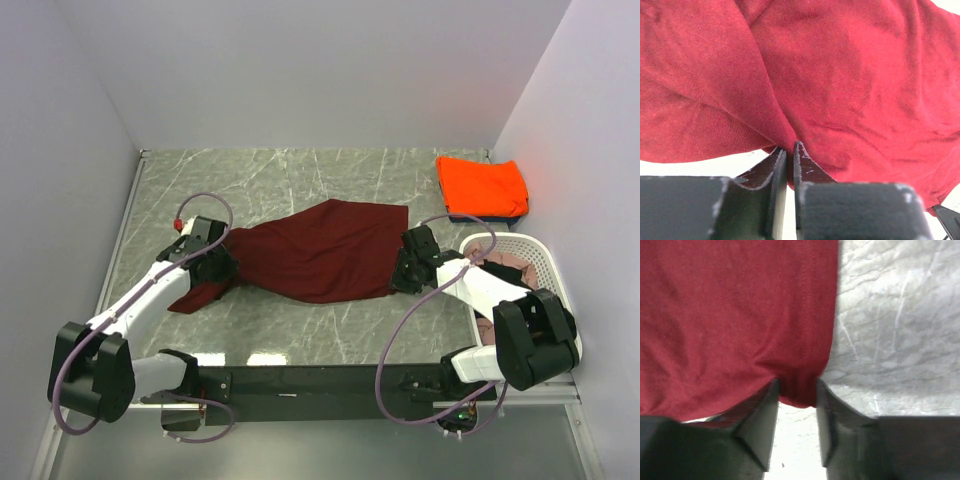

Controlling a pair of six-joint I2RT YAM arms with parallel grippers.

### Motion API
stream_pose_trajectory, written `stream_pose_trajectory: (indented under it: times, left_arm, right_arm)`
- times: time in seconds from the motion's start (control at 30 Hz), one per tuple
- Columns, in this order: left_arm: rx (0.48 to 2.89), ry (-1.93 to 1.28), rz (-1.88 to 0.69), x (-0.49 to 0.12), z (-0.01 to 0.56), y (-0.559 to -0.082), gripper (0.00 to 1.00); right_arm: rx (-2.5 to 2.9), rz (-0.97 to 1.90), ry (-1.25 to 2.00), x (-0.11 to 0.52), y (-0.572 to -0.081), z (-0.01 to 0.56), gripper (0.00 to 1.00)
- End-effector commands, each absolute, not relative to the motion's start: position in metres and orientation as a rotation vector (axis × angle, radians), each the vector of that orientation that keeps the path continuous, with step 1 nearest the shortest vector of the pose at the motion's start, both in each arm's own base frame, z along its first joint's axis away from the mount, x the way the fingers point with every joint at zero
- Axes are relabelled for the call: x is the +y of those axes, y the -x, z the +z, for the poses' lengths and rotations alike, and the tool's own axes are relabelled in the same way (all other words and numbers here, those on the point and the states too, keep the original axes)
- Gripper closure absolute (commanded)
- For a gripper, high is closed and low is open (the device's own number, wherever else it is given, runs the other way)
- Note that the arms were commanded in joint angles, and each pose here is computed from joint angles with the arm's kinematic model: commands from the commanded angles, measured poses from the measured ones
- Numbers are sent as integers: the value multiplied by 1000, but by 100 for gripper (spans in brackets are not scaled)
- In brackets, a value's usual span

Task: Fold and stack the t-shirts
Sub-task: Flatten the tshirt out

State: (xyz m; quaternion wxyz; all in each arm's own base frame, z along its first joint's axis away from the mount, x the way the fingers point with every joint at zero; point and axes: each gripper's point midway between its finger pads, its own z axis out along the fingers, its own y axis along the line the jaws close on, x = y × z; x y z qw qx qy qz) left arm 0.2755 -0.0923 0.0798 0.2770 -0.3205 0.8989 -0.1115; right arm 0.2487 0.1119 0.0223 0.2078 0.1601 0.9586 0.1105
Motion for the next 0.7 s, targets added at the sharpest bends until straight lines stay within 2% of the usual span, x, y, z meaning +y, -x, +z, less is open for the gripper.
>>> stream_pose_trajectory:
  times: [0.0,0.07,0.1,0.33,0.43,0.53,0.57,0.6,0.67]
  left_arm:
    - [2369,842,-287,-89,99,-279,90]
    - [2364,843,-284,-86,103,-275,92]
    - [2357,842,-279,-85,106,-274,94]
    - [2358,813,-146,-60,130,-248,93]
    - [2337,759,-133,-57,145,-254,89]
    - [2322,683,-148,-64,161,-288,87]
    - [2381,662,-128,-70,148,-301,87]
    - [2342,641,-147,-74,166,-325,88]
    - [2417,598,-86,-80,145,-355,88]
  right_arm:
    - [2626,371,-431,118,-256,34,73]
    - [2638,352,-431,113,-250,34,89]
    - [2646,338,-434,109,-243,39,99]
    - [2611,240,-462,70,-222,84,100]
    - [2557,277,-442,69,-240,119,100]
    - [2536,322,-428,76,-278,142,98]
    - [2532,322,-423,77,-291,146,98]
    - [2576,301,-434,77,-306,134,97]
    - [2501,305,-433,79,-350,154,97]
